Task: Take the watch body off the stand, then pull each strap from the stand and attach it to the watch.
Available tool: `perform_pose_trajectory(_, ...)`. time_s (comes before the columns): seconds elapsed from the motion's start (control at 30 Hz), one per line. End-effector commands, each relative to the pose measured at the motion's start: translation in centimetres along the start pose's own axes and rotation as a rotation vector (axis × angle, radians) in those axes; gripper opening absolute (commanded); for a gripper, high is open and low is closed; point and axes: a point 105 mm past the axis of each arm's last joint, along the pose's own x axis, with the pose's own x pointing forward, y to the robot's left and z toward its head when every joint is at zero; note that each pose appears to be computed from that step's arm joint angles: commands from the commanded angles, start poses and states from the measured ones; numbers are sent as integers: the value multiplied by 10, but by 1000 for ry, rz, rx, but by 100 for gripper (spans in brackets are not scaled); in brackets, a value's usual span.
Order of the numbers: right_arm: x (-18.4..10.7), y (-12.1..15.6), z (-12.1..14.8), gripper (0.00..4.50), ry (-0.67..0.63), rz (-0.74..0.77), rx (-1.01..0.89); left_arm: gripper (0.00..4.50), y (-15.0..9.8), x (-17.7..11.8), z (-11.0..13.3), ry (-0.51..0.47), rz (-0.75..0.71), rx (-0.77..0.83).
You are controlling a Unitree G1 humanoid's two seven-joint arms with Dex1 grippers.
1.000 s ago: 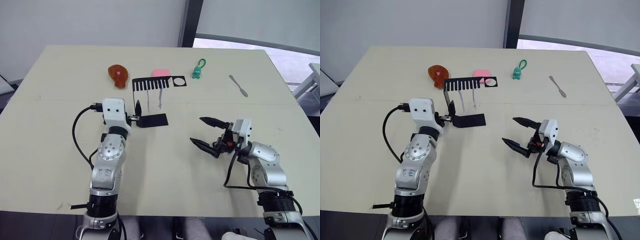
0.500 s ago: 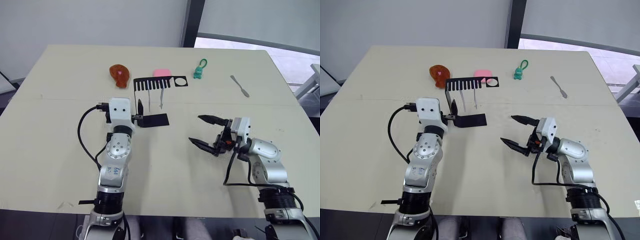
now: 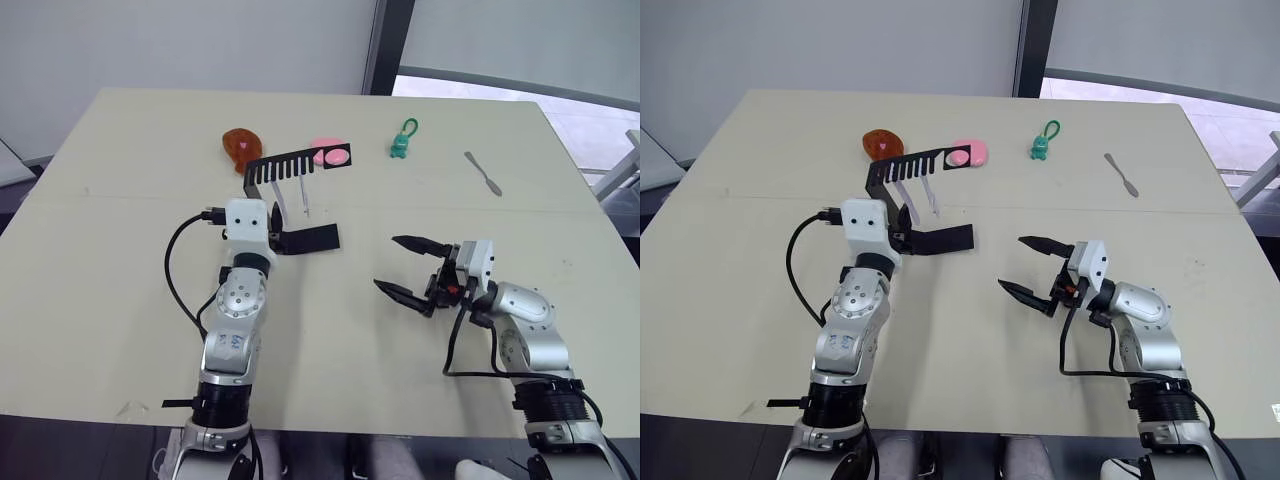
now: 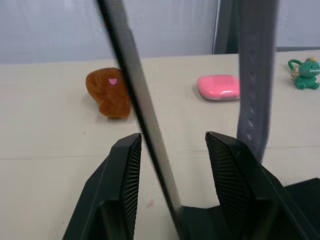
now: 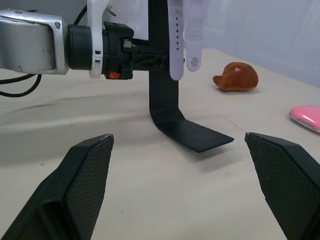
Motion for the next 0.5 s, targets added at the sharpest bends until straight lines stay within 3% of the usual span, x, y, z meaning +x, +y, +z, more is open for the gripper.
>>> perform_pose_trajectory(0.03,6,1,10,450,-33,4,-28,223,-9,2,17,-63,-34,-7)
perform_pose_trajectory(0.43,5,4,8,450,-26,-15,-12,223,-13,3,19,-68,-64,2)
perform_pose_trajectory(0.47,4,4,7,450,-24,-18,-11,180,-14,3,19,-67,-71,1)
perform_pose_trajectory(0.5,4,4,6,450,-22,-20,-10,166,-15,3,19,-67,-75,1)
